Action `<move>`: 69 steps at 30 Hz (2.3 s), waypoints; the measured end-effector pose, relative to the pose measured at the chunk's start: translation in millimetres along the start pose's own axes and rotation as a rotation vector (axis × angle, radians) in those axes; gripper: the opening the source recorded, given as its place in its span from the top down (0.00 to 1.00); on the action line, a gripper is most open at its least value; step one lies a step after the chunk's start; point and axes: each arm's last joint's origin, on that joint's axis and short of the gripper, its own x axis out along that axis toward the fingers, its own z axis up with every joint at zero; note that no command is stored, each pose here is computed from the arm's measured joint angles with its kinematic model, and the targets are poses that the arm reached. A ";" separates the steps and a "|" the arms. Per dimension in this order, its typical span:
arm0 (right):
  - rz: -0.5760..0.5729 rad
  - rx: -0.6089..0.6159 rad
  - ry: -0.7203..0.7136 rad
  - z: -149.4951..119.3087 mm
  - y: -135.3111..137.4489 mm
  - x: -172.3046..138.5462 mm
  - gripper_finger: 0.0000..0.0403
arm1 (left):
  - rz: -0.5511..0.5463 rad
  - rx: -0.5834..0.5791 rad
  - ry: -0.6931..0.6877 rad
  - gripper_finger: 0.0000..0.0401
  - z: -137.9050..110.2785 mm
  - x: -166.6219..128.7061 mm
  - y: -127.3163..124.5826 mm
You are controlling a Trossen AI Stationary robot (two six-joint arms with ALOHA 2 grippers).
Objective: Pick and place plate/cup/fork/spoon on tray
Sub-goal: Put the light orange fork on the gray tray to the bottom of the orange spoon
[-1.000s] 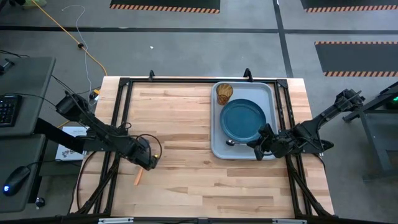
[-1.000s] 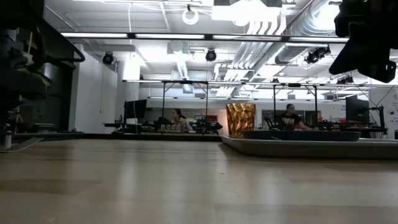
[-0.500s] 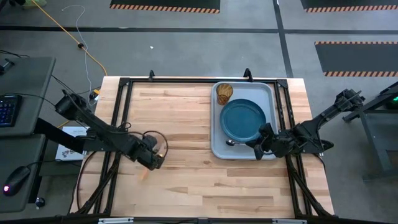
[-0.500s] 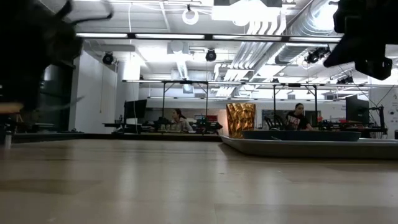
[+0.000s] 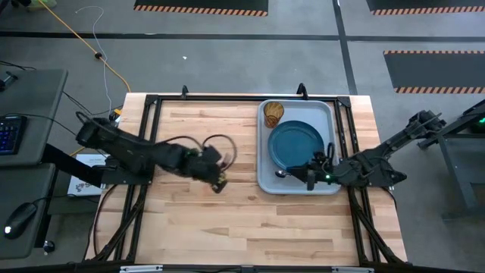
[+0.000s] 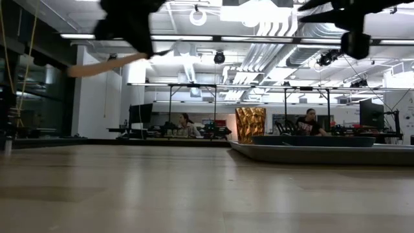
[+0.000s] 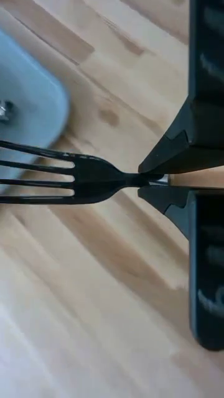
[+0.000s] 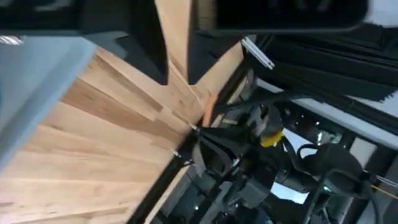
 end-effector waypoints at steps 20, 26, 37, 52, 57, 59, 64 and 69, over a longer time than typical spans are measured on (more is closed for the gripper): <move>-0.050 0.118 -0.154 -8.8 -19.2 71.7 0.49 | -0.096 0.090 -0.095 0.98 67.6 69.1 -77.9; -0.058 0.089 -0.146 -9.4 -20.0 71.8 0.49 | -0.098 0.072 -0.107 0.98 74.5 70.4 -73.8; -0.101 0.082 -0.161 -2.9 -27.2 75.7 0.50 | -0.207 0.045 -0.072 0.98 76.5 83.2 -82.0; -0.127 0.084 -0.156 -4.2 -29.8 75.6 0.97 | -0.155 0.017 -0.120 0.98 79.1 84.7 -79.4; -0.122 0.088 -0.147 -4.6 -29.6 75.7 0.99 | -0.169 0.074 -0.126 0.86 79.9 82.1 -80.1; -0.120 0.083 -0.124 -4.9 -29.6 74.6 0.99 | -0.193 0.101 -0.109 0.79 81.3 80.5 -79.3; -0.166 0.019 -0.037 3.2 -33.2 61.1 1.00 | -0.276 0.145 -0.087 0.67 91.5 52.2 -69.3; -0.161 -0.085 0.081 27.7 -32.8 33.6 1.00 | -0.322 0.173 -0.163 0.62 103.7 -2.4 -49.5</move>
